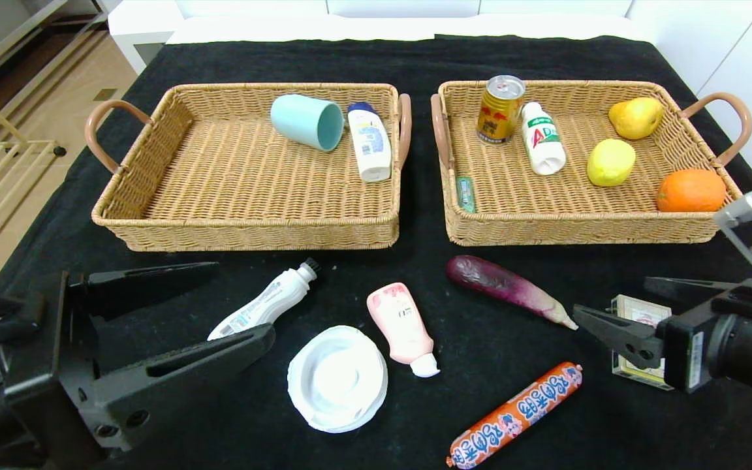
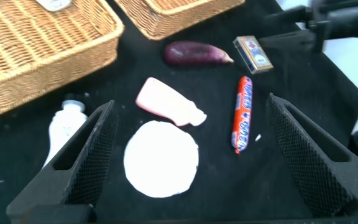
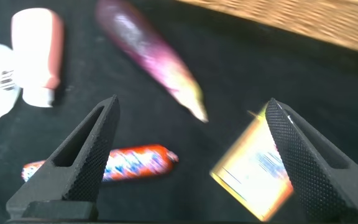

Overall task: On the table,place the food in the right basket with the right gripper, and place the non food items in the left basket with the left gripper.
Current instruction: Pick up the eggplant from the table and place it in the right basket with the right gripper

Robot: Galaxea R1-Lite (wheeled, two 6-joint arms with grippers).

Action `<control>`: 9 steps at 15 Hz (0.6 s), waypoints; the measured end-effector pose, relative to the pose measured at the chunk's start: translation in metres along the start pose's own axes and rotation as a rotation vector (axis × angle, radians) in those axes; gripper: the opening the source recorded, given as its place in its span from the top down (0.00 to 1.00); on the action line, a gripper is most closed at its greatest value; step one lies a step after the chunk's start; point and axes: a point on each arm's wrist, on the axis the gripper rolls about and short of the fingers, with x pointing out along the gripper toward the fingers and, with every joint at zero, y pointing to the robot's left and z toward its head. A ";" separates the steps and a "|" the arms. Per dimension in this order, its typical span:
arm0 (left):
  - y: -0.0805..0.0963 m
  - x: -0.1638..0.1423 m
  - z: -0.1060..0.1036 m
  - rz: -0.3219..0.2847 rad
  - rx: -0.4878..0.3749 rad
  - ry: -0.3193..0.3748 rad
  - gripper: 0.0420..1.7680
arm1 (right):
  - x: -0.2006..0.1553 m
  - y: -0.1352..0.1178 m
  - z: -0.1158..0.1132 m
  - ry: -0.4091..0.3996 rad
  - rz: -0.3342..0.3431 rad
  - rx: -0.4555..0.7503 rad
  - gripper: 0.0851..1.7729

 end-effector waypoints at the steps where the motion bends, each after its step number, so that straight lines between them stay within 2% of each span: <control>1: 0.000 0.000 -0.001 -0.003 -0.003 0.012 0.03 | 0.009 0.006 0.002 0.012 0.020 -0.022 0.04; 6: -0.004 0.001 -0.003 -0.031 -0.005 0.030 0.03 | 0.050 0.039 0.014 0.044 0.135 -0.084 0.04; 9: -0.005 0.001 -0.004 -0.038 -0.004 0.033 0.03 | 0.066 0.049 0.017 0.055 0.174 -0.125 0.04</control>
